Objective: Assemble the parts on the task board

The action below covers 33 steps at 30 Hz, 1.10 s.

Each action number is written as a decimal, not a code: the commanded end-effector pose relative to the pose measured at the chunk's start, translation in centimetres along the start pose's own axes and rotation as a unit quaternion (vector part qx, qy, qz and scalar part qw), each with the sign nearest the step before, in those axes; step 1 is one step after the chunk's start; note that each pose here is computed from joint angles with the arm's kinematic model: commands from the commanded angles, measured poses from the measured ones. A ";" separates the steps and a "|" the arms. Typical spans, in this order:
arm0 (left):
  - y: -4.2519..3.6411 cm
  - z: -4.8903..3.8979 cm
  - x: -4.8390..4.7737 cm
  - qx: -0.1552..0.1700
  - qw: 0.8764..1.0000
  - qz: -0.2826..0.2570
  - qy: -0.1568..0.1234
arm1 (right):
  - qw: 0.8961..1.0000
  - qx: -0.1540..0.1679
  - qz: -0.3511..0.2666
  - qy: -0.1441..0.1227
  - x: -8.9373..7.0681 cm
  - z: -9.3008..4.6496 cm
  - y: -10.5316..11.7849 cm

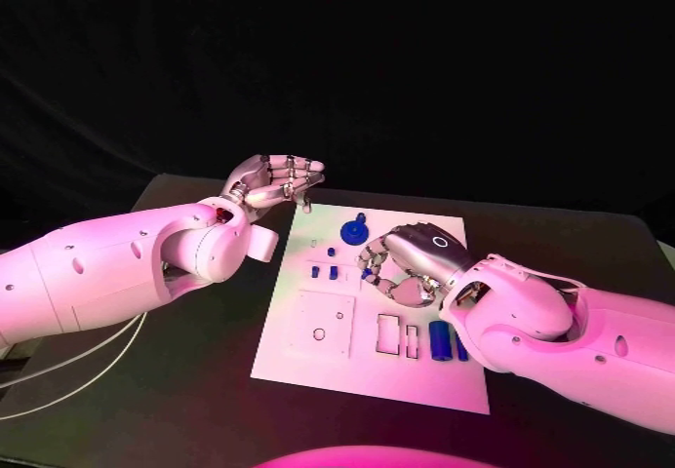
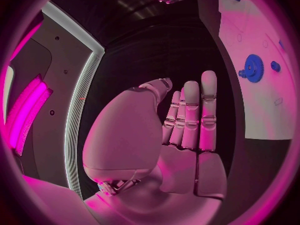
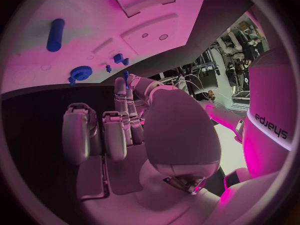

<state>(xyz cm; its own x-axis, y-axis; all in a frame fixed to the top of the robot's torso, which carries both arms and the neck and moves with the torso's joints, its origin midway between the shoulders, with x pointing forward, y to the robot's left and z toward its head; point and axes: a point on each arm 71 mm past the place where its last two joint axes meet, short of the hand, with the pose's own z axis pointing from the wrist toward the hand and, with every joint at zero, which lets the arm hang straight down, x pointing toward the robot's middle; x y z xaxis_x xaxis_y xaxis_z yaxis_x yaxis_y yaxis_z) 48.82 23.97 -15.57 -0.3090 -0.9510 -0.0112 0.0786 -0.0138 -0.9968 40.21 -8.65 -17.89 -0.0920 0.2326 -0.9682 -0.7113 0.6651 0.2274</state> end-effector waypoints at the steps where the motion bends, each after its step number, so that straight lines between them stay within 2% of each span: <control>1: -0.11 0.10 0.50 0.005 1.000 -0.007 0.010 | 1.000 -0.015 0.013 0.002 1.1 0.2 0.7; 8: -0.12 0.22 0.96 0.005 1.000 -0.009 0.014 | 0.999 -0.024 0.028 0.017 3.5 0.7 1.6; 14: -0.13 0.28 1.27 0.005 1.000 -0.010 0.018 | 0.999 -0.023 0.029 0.026 5.0 1.0 1.7; 23: -0.10 0.33 1.35 0.005 1.000 -0.011 0.020 | 0.998 -0.026 0.035 0.044 6.3 0.9 2.0; 33: -0.09 0.33 1.33 0.004 1.000 -0.011 0.020 | 0.998 -0.023 0.035 0.053 6.9 0.7 1.7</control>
<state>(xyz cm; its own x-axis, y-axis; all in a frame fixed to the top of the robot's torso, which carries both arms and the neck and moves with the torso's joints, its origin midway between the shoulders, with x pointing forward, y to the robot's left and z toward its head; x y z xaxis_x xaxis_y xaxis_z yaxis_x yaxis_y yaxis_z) 48.77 22.85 -15.56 -0.3313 -0.9435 -0.0030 0.0773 -0.0240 -0.9967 38.99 -5.54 -23.96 -0.2101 0.2179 -0.9531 -0.7185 0.6267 0.3016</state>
